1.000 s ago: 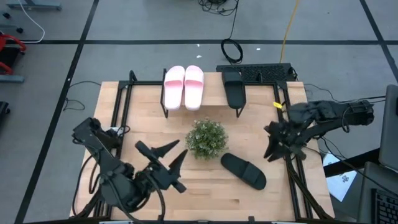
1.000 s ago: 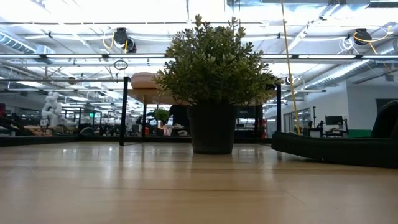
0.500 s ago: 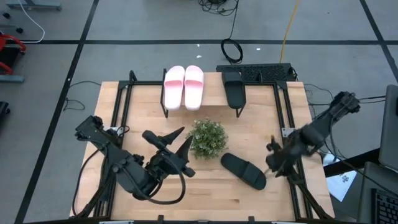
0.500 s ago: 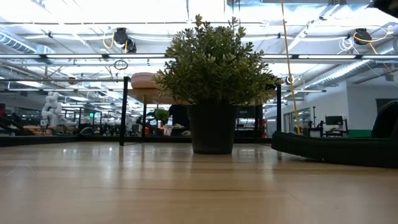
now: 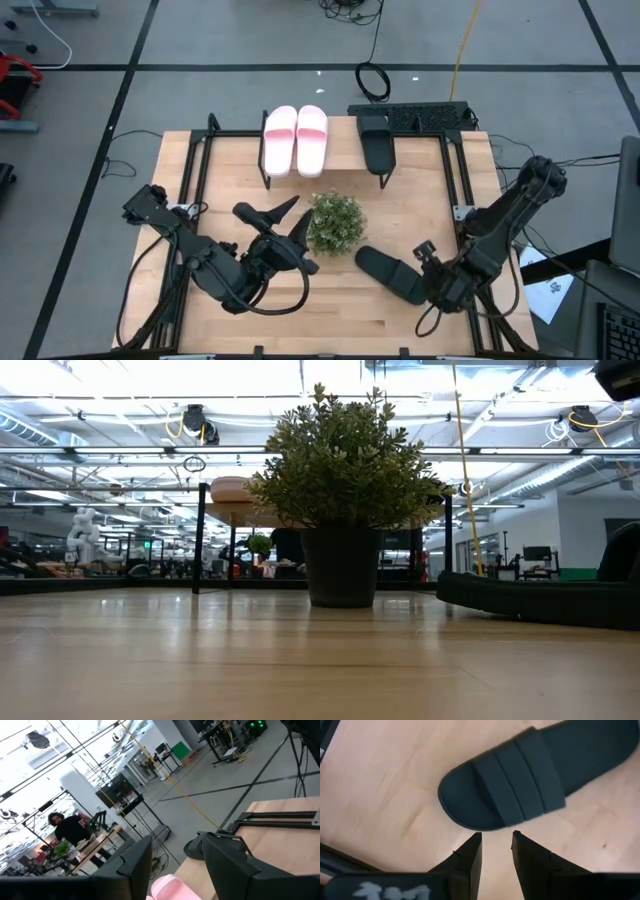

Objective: Pick and place slides into the shelf
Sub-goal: Put the black slipper on the shelf

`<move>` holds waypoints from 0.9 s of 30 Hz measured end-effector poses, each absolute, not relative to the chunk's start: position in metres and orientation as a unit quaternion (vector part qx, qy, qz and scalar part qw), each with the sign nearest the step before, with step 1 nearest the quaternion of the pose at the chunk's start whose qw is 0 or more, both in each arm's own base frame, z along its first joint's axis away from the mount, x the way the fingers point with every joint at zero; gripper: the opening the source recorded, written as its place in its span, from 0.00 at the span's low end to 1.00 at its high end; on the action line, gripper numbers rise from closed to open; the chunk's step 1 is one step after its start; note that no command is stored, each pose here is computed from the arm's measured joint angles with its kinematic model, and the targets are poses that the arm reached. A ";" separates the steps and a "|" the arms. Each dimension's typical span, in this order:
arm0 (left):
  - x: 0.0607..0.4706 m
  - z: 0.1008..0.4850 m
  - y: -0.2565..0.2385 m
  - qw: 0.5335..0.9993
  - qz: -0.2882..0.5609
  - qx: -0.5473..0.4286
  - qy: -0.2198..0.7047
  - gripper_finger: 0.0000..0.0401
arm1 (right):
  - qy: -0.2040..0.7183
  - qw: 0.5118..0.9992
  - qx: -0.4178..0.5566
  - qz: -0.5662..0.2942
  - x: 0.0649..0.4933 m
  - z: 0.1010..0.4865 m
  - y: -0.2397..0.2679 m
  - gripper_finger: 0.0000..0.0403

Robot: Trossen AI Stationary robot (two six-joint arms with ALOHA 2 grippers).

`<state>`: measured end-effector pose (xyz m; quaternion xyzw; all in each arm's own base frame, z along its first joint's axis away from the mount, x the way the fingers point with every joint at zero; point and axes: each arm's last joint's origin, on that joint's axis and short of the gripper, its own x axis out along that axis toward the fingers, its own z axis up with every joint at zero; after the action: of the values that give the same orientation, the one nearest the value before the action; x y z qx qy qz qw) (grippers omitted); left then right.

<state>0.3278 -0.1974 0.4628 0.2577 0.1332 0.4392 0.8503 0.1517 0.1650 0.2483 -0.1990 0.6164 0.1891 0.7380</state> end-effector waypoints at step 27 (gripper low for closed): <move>0.316 0.463 -0.216 0.865 0.415 0.254 0.122 0.45 | 0.578 0.769 -0.249 0.114 0.164 0.202 0.181 0.24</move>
<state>0.3158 -0.2163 0.4628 0.2538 0.1219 0.4152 0.8651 0.1637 0.1813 0.2015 -0.2485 0.5784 0.1144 0.7685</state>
